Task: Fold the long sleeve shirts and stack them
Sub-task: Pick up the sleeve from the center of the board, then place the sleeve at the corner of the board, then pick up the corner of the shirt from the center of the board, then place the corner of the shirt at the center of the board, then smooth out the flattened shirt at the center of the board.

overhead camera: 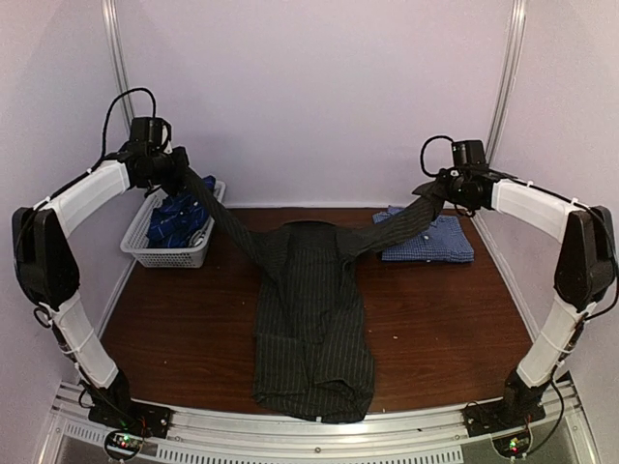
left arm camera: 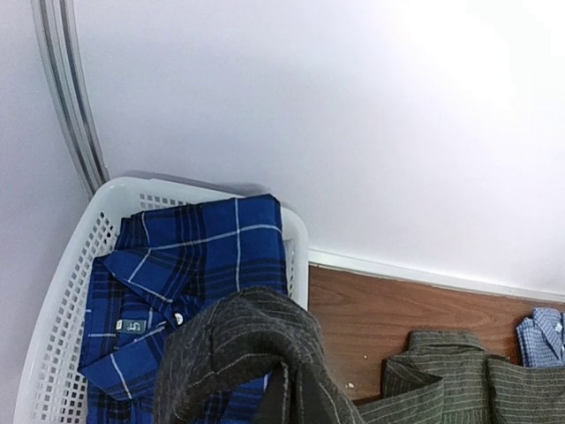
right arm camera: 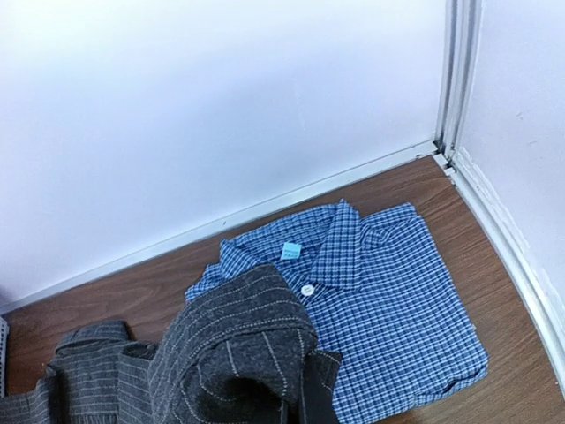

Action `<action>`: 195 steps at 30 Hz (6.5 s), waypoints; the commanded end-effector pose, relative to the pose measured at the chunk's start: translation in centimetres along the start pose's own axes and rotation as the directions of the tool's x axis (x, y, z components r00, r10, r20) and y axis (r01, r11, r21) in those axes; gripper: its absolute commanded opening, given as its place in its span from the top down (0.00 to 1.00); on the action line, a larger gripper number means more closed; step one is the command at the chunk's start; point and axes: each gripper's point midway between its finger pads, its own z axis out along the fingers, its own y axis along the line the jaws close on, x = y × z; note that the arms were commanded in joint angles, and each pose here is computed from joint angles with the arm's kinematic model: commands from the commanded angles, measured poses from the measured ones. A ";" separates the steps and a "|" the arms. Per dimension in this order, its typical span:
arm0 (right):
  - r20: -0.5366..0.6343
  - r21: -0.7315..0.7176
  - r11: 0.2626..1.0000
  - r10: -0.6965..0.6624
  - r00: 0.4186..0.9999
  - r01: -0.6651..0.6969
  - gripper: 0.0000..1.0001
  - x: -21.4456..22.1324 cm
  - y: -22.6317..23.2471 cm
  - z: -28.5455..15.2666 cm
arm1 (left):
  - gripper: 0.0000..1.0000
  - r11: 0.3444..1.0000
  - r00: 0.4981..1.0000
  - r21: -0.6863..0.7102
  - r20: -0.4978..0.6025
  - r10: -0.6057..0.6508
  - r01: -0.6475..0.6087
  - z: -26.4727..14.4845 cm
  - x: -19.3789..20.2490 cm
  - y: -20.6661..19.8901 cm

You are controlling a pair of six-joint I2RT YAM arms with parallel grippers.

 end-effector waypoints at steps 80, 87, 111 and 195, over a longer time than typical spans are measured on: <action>-0.453 -0.550 0.728 -0.671 0.587 0.409 0.47 35.6 16.7 -23.2 | 0.46 0.831 0.604 0.555 -0.671 0.430 0.025 -18.7 36.3 -14.7; -0.437 -0.493 0.715 -0.696 0.570 0.496 0.42 37.4 16.3 -22.2 | 0.46 0.841 0.595 0.538 -0.658 0.462 -0.057 -17.1 38.0 -14.8; -0.481 -0.480 0.752 -0.657 0.581 0.452 0.45 41.6 15.6 -20.6 | 0.92 0.882 0.493 0.468 -0.757 0.429 -0.048 -16.3 43.7 -12.7; -0.501 -0.220 0.948 -0.313 0.807 0.231 0.50 31.2 4.4 -22.6 | 0.97 0.781 0.529 0.590 -0.604 0.596 -0.205 -18.5 40.3 -23.1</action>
